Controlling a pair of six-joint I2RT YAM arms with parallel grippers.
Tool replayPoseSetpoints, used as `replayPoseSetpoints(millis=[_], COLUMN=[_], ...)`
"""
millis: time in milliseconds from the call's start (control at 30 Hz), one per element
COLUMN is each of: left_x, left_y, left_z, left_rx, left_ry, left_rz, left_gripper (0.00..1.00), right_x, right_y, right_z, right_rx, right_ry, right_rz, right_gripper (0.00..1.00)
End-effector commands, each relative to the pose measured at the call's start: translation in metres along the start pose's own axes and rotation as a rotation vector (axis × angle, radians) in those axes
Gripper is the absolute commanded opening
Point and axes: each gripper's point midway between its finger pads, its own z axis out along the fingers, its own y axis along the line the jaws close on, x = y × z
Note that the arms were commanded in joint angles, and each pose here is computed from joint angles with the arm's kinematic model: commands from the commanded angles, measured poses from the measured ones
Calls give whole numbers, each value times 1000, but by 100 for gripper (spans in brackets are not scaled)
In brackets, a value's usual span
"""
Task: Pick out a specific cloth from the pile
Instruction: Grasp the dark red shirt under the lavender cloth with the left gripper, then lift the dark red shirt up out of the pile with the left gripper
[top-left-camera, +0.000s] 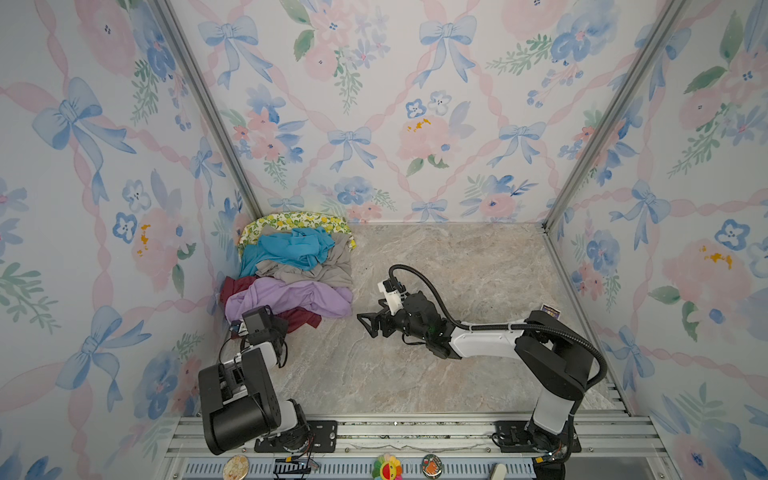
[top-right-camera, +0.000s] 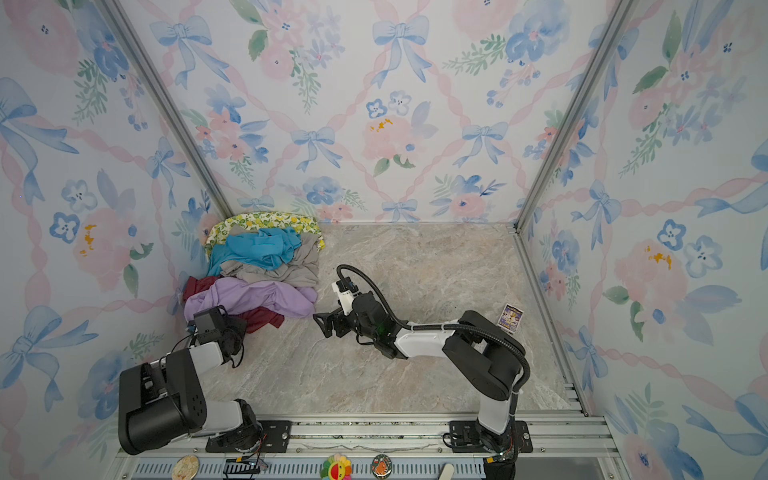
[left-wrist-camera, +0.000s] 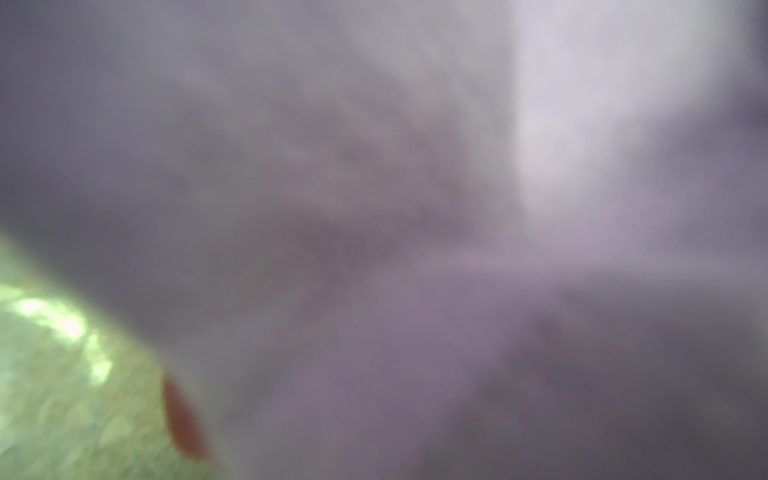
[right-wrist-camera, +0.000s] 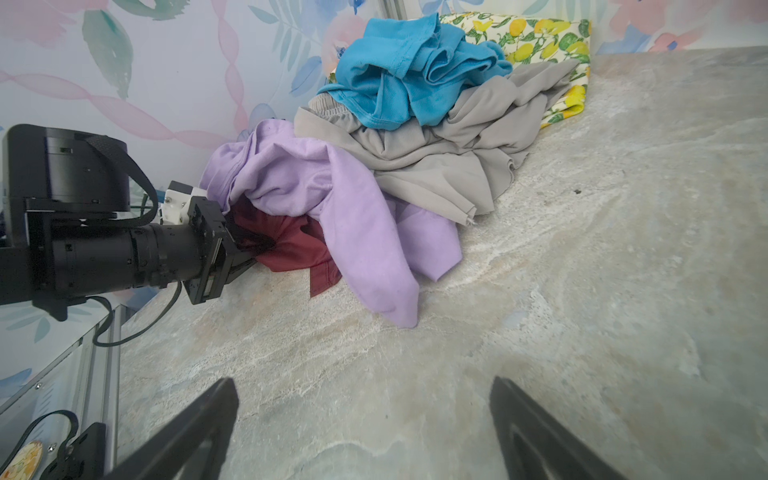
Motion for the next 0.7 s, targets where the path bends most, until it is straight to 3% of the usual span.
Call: replayPoseSetpoints(millis=[0,233,667], left_x=[28,-12,-94], left_y=[34,-19,-158], left_z=[-4,-45,-169], left_rx=[-107,-6,311], left_ry=[97,-54,-297], left_rz=[-3,65,162], left_gripper=[0,0,0], right_x=[4,-5,-54], right_y=[-2,-4,3], right_z=[-1,-3,-16], right_rx=[1,21,23], right_ry=[-5,-11,-60], right_rz=[9,14,39], right_gripper=[97,97,97])
